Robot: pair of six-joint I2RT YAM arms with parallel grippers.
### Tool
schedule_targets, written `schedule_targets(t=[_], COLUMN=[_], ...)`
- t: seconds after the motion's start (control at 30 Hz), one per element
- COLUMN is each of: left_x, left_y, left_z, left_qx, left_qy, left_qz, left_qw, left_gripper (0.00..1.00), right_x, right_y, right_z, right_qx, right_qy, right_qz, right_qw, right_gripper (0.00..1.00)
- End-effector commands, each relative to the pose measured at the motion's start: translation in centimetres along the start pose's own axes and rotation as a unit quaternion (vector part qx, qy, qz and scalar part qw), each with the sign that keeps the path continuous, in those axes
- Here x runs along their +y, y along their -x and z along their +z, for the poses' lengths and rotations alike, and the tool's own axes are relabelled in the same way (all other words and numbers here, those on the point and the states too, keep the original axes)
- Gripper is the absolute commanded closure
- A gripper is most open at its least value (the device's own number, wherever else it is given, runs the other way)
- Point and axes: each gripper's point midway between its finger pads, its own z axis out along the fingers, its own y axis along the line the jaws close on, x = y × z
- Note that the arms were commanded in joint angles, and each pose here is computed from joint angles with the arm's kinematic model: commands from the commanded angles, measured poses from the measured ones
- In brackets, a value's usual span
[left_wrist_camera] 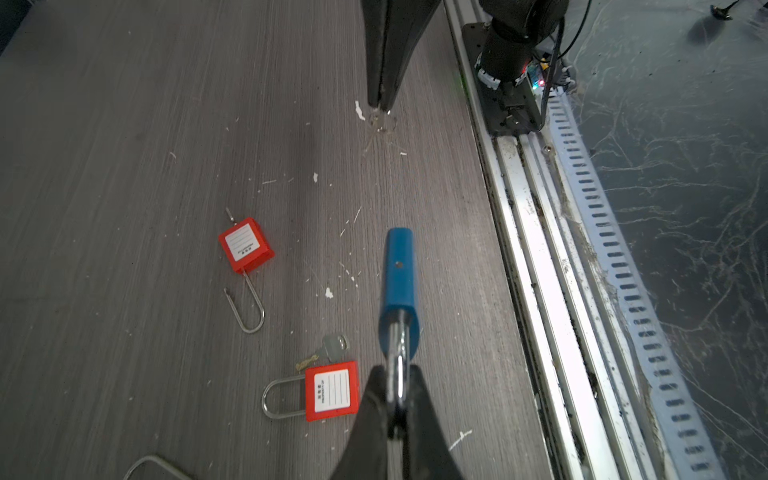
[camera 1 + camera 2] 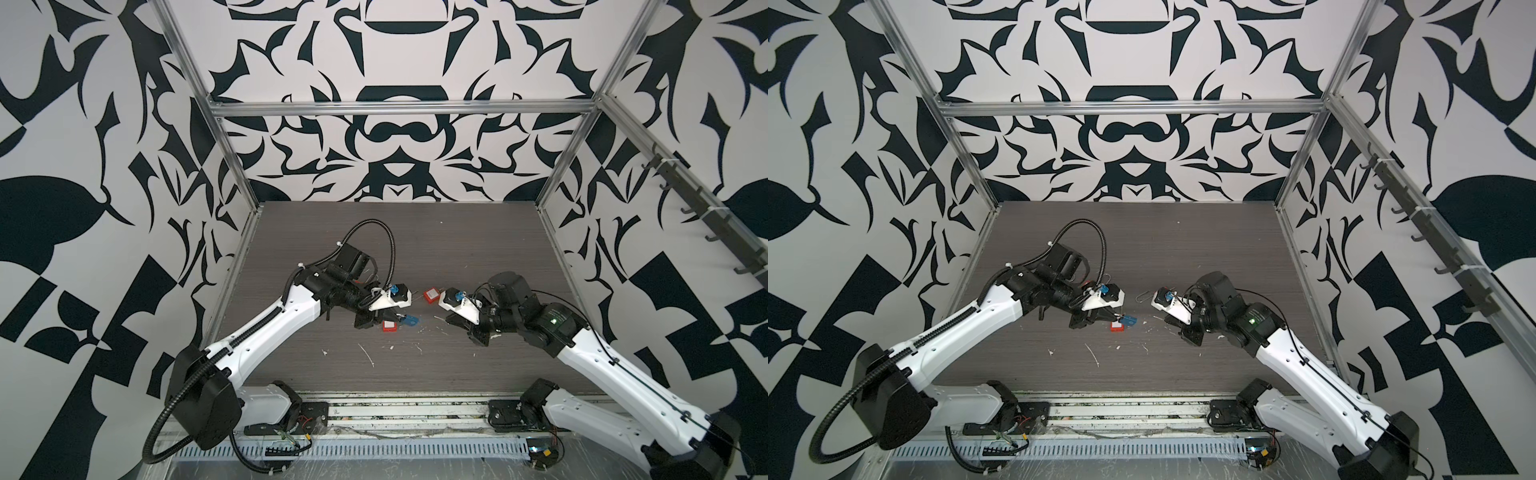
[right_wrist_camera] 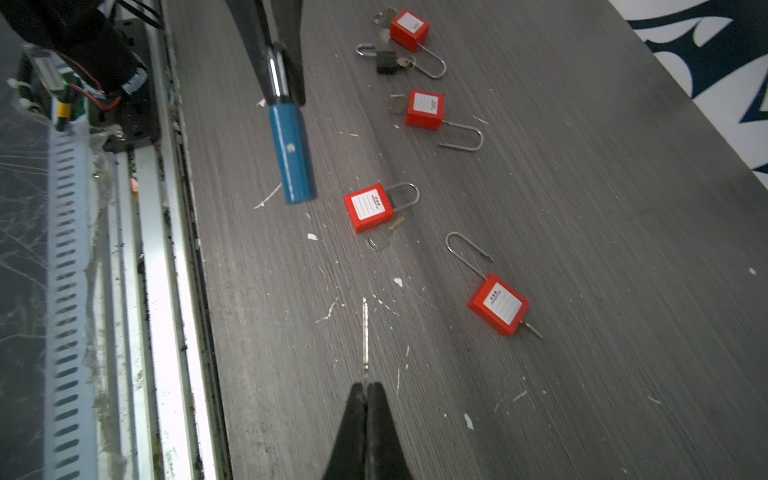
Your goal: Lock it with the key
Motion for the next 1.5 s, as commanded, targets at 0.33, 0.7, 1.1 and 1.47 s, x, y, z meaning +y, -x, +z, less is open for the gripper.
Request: schedule_targets(t=[0.33,0.7,1.1,1.47], left_x=[-0.6,2.6,2.1,2.0], left_y=[-4.6,-5.4,-6.3,-7.2], left_z=[1.2,5.8,8.8,10.6], left_qx=[0.114,0.207,0.264,0.305], left_qy=[-0.094,-0.146,-0.189,-0.2], left_qz=[-0.102,-0.129,-0.125,-0.11], left_qw=[0.984,0.959,0.938,0.925], left_gripper=[1.0,1.0,1.0,1.0], right_x=[-4.1,-4.3,-4.8,-4.8], right_y=[-0.6,-1.4,-1.8,-1.8], right_z=[0.7,-0.1,-0.3,0.0], right_qx=[-0.001,-0.022,-0.018,-0.024], right_qy=[-0.108,-0.139,-0.155,-0.151], right_qz=[0.087,0.12,0.147,0.161], right_qw=[0.99,0.983,0.977,0.975], right_gripper=[1.0,1.0,1.0,1.0])
